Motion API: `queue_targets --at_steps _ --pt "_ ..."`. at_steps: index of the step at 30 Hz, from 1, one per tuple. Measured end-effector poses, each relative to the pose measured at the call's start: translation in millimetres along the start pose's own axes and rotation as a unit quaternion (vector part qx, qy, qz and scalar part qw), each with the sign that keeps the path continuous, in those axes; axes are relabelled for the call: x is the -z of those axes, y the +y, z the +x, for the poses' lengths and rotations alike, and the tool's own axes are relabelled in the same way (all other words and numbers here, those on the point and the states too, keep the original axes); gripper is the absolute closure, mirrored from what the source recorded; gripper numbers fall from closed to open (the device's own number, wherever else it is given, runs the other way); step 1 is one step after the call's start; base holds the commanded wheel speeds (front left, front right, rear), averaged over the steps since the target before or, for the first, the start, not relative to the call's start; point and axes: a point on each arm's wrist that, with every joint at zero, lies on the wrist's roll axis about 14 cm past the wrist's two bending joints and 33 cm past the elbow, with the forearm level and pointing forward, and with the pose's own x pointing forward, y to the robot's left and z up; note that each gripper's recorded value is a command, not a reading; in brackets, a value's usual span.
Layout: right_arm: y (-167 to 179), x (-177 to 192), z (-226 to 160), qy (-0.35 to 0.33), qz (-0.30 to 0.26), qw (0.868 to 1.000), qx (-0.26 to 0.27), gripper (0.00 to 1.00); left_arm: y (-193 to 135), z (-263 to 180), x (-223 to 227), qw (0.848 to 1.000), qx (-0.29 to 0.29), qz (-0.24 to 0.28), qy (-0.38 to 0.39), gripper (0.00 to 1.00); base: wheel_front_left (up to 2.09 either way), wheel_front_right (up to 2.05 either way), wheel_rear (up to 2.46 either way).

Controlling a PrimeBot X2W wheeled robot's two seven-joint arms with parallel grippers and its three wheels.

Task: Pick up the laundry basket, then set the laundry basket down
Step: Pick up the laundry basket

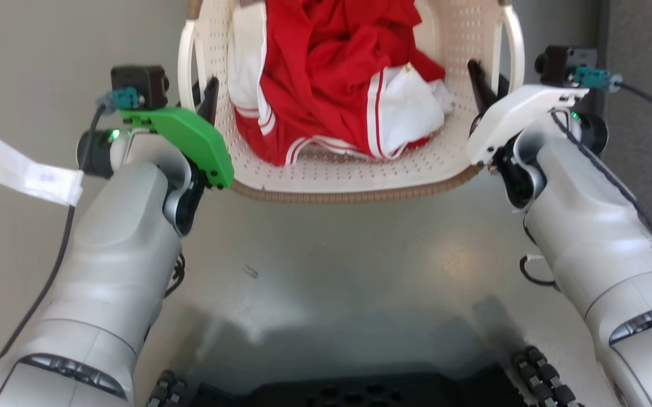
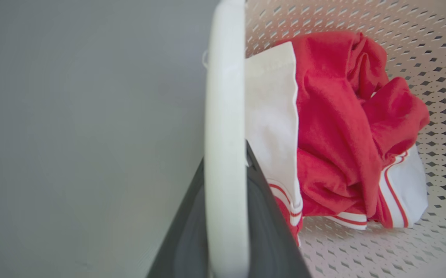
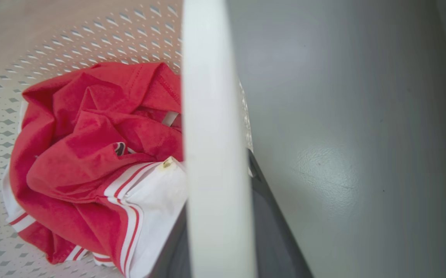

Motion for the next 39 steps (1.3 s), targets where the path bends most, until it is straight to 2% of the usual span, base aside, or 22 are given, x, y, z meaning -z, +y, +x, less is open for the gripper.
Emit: queue_targets --at_steps 21,39 --pt "38 -24 -87 -0.009 -0.011 1.000 -0.022 1.00 -36 -73 -18 1.000 -0.005 0.006 -0.012 1.00 0.00 0.00 0.00" --pt "57 -9 -158 0.011 -0.022 0.999 -0.026 1.00 -69 -134 -1 1.000 0.004 0.016 0.009 1.00 0.00 0.00 0.00"
